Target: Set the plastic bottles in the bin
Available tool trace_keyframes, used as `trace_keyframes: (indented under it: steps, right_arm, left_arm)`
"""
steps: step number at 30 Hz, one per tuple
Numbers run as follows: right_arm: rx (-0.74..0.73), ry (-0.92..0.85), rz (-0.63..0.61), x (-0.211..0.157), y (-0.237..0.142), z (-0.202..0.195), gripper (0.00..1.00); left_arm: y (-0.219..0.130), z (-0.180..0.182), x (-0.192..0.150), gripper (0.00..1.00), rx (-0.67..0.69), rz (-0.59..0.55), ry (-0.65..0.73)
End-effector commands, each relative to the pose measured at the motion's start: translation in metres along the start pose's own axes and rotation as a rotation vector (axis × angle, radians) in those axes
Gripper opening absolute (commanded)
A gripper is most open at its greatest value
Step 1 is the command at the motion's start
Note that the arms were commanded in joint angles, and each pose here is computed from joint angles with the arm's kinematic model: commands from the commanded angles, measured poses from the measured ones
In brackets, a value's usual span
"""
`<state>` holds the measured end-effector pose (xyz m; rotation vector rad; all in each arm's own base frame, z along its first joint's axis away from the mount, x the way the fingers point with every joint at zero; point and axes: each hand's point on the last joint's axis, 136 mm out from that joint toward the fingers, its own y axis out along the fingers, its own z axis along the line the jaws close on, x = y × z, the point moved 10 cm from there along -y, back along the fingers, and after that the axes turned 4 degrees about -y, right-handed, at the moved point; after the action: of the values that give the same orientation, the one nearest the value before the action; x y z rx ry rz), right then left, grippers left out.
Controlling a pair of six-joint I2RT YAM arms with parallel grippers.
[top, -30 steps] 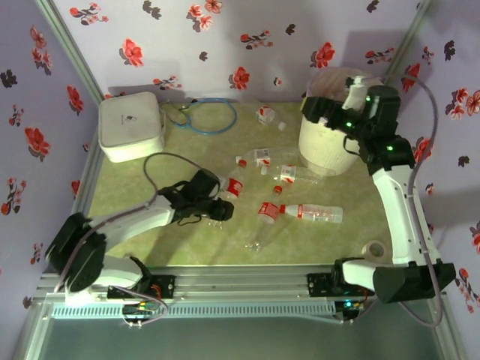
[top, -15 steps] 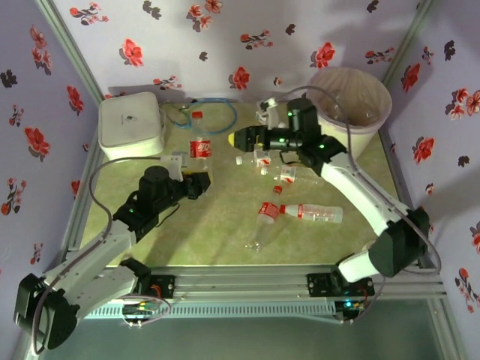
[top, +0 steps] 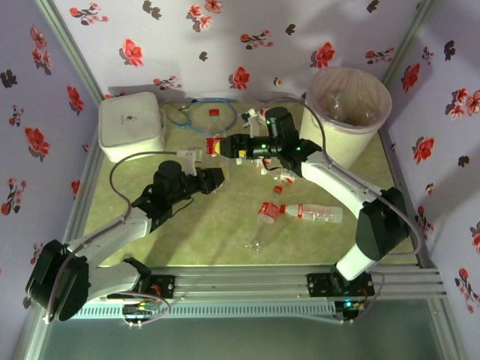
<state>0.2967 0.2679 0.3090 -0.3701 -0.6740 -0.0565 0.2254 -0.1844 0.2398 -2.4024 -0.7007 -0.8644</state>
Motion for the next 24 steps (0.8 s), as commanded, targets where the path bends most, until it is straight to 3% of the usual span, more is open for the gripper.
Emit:
trace_keyframes:
  steps: [1,4,8,13,16,22,24]
  right_arm:
    - [0.014,-0.007,0.007,0.001,0.008,-0.003,0.81]
    - [0.001,-0.015,0.012,0.0,0.011,-0.006,0.75]
    - [-0.032,-0.011,0.013,-0.002,0.012,-0.013,0.73]
    - [-0.126,-0.013,0.048,-0.005,0.012,-0.024,0.85]
    - [-0.13,-0.018,0.047,-0.005,0.012,-0.025,0.85]
    - [-0.115,0.003,0.028,-0.007,0.012,-0.027,0.64]
    - [-0.115,0.006,0.016,-0.005,0.01,-0.028,0.61]
  left_arm:
    - [0.001,-0.025,0.015,0.38,-0.12,-0.048,0.045]
    - [0.003,-0.024,0.015,0.38,-0.116,-0.041,0.046]
    - [0.004,-0.024,0.011,0.38,-0.12,-0.027,0.04]
    - [0.002,-0.026,0.015,0.39,-0.102,-0.024,0.067]
    - [0.005,-0.024,0.014,0.39,-0.095,-0.017,0.064]
    - [0.007,-0.02,0.009,0.4,-0.088,-0.005,0.044]
    - [0.006,-0.022,0.011,0.43,-0.089,-0.007,0.055]
